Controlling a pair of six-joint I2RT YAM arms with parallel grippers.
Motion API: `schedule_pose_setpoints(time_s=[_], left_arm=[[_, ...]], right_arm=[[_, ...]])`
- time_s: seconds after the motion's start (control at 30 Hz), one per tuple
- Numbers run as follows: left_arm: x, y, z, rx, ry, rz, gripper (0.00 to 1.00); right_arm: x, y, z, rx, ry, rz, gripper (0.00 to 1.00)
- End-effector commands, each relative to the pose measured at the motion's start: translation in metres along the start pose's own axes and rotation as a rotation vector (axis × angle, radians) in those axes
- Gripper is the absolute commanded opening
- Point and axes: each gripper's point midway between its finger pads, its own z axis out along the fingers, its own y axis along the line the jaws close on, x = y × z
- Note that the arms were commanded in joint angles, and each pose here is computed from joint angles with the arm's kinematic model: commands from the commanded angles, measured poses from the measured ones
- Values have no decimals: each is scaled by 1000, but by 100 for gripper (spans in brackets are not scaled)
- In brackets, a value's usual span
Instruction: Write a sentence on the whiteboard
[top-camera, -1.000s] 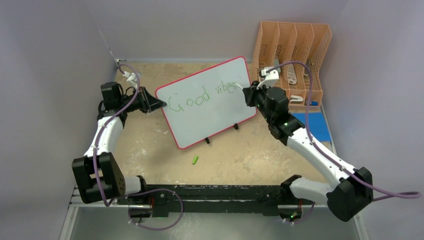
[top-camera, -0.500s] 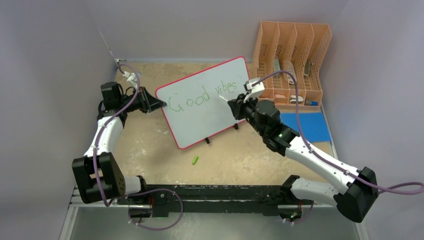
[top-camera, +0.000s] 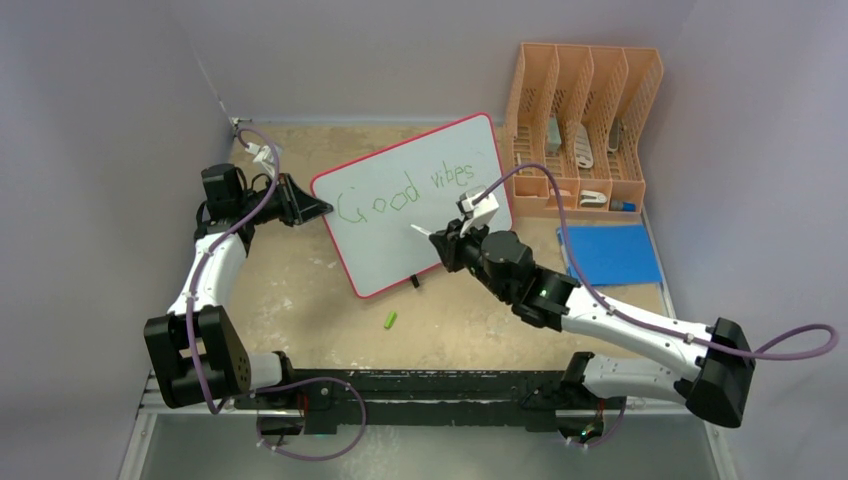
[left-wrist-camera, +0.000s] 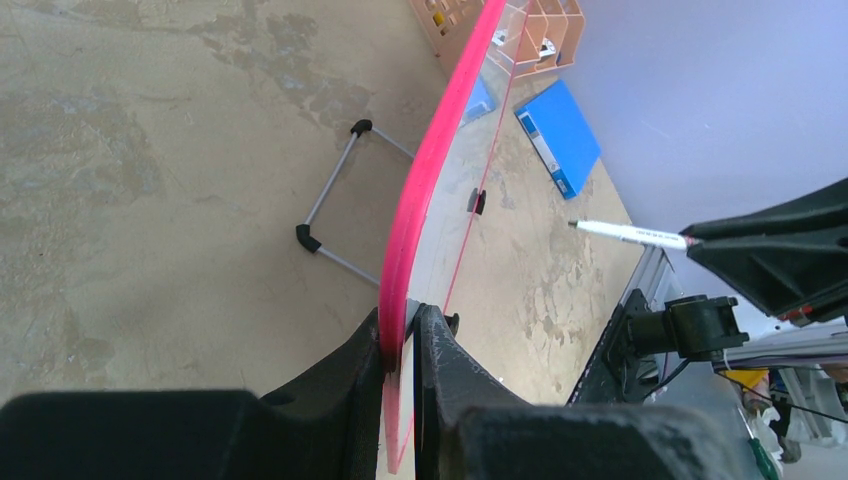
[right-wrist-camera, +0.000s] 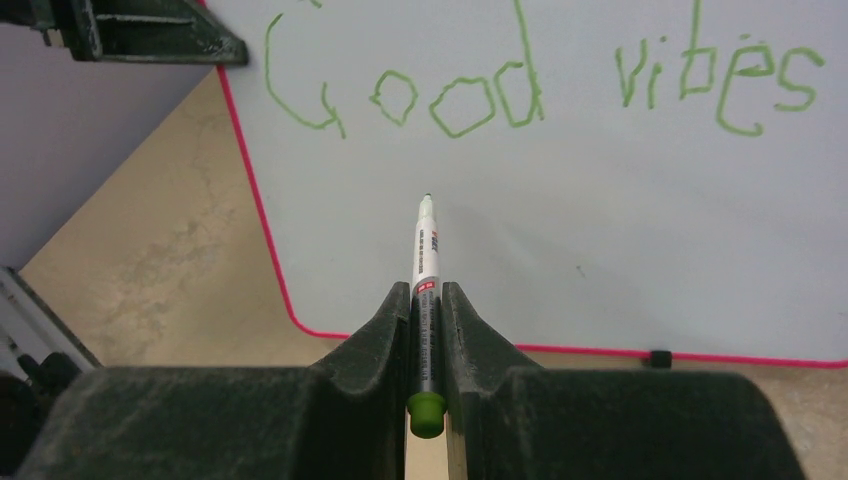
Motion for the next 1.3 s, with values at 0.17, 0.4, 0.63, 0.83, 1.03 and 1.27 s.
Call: schedule_pose_setpoints(time_s=[0.17, 0.4, 0.63, 0.83, 1.03, 1.27], left_arm=[[-5, 6, 0, -58, -22, 33, 0], [-6, 6, 0, -57, -24, 34, 0], [-7, 6, 0, -59, -26, 35, 0], [-7, 7, 0, -61, -26, 35, 0], [-7, 6, 0, -59, -26, 35, 0], [-7, 6, 0, -59, -26, 36, 0]], right_arm=[[17, 30, 3, -13, -9, 25, 0], [36, 49, 7, -25, 6, 23, 0], [47, 63, 13, -28, 8, 18, 0], [50, 78, 16, -57, 11, 18, 0], [54, 80, 25, -28, 17, 9, 0], [54, 77, 33, 25, 8, 5, 0]])
